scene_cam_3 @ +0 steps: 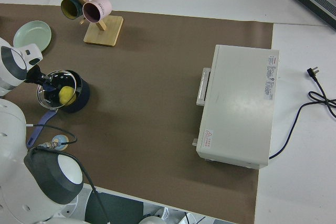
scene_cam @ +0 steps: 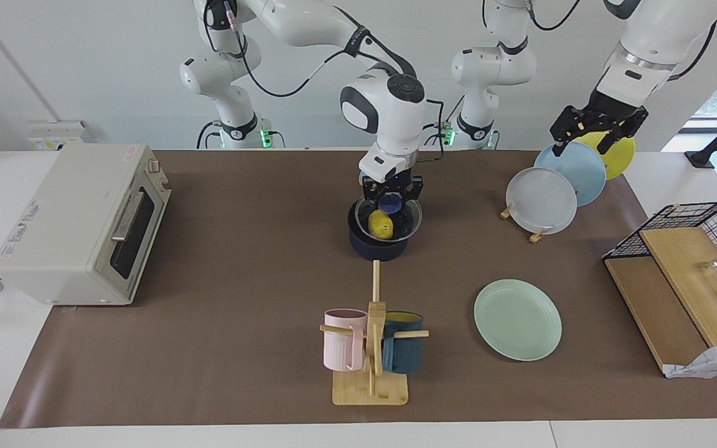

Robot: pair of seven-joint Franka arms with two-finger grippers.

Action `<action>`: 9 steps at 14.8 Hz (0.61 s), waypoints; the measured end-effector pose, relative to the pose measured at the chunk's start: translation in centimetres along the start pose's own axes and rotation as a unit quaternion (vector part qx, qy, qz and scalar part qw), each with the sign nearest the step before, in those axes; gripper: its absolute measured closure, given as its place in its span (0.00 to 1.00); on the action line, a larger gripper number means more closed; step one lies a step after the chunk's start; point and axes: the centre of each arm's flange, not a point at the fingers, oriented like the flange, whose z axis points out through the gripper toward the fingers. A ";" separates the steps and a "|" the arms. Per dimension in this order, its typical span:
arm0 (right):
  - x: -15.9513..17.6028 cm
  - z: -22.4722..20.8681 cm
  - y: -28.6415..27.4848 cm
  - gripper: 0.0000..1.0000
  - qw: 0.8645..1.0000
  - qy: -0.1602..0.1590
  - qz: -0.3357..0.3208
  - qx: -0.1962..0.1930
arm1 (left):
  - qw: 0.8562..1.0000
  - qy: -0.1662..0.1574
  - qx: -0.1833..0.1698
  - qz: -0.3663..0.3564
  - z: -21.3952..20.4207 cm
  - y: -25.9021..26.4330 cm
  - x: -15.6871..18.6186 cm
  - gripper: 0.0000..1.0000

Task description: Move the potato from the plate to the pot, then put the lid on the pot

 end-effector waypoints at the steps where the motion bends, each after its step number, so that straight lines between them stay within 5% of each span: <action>1: 0.0 0.1 0.2 0.33 1.000 0.004 -0.003 -0.006 | 1.000 -0.004 0.000 0.000 0.4 0.0 0.0 0.00; 9: -0.8 0.5 0.8 0.33 1.000 0.012 -0.009 -0.008 | 1.000 -0.021 0.001 0.002 2.8 0.3 0.2 0.00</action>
